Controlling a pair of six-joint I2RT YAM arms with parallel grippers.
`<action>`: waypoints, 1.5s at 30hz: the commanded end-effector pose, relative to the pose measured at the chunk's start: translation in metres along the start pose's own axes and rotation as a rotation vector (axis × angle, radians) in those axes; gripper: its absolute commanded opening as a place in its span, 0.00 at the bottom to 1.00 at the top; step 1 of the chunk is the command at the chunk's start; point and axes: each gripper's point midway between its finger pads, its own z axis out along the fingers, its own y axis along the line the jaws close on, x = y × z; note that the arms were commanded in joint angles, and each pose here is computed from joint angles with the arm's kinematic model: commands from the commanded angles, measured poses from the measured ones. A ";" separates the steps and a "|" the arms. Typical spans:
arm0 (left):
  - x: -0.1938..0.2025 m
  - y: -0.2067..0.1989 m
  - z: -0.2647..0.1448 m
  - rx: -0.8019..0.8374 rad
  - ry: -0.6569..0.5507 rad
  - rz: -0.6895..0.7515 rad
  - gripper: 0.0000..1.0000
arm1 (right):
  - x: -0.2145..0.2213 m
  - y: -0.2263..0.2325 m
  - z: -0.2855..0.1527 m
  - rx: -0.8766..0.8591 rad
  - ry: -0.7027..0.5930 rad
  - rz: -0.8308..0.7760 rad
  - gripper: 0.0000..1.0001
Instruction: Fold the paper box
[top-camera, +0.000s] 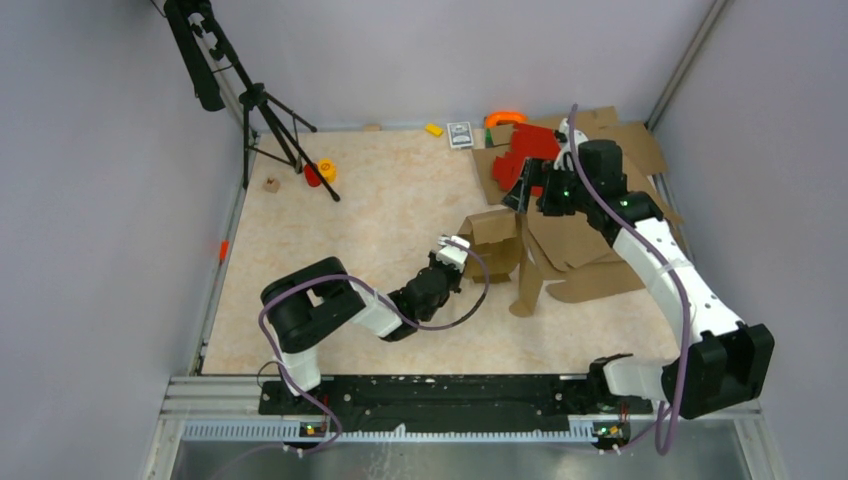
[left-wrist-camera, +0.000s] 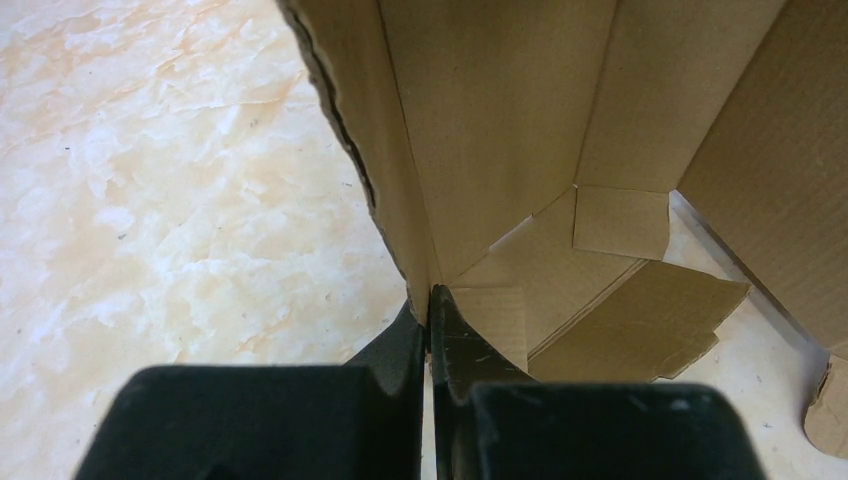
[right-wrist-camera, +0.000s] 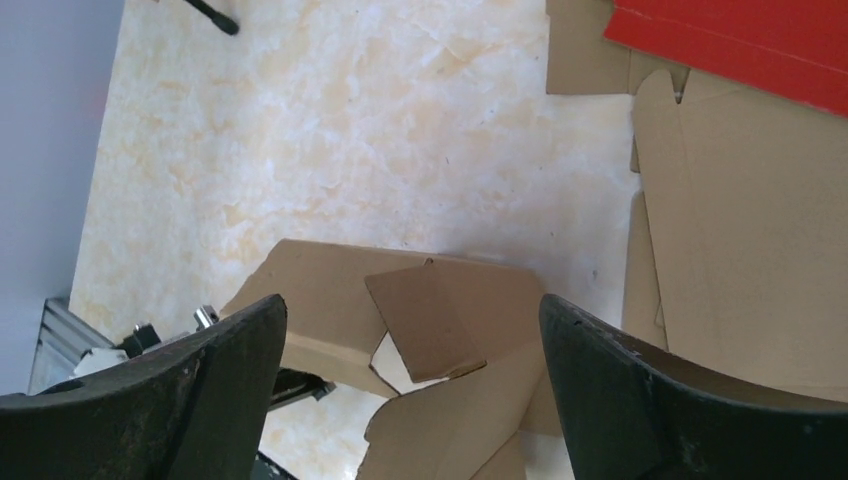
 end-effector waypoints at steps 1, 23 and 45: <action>-0.008 -0.004 0.000 0.013 -0.030 -0.002 0.00 | 0.001 0.013 -0.019 -0.073 -0.050 -0.069 0.96; -0.008 -0.008 0.000 0.026 -0.031 0.007 0.00 | 0.021 0.011 0.019 -0.154 0.000 0.001 0.97; -0.017 -0.015 -0.002 0.057 -0.046 -0.006 0.23 | 0.042 0.011 0.015 -0.175 0.034 0.032 0.94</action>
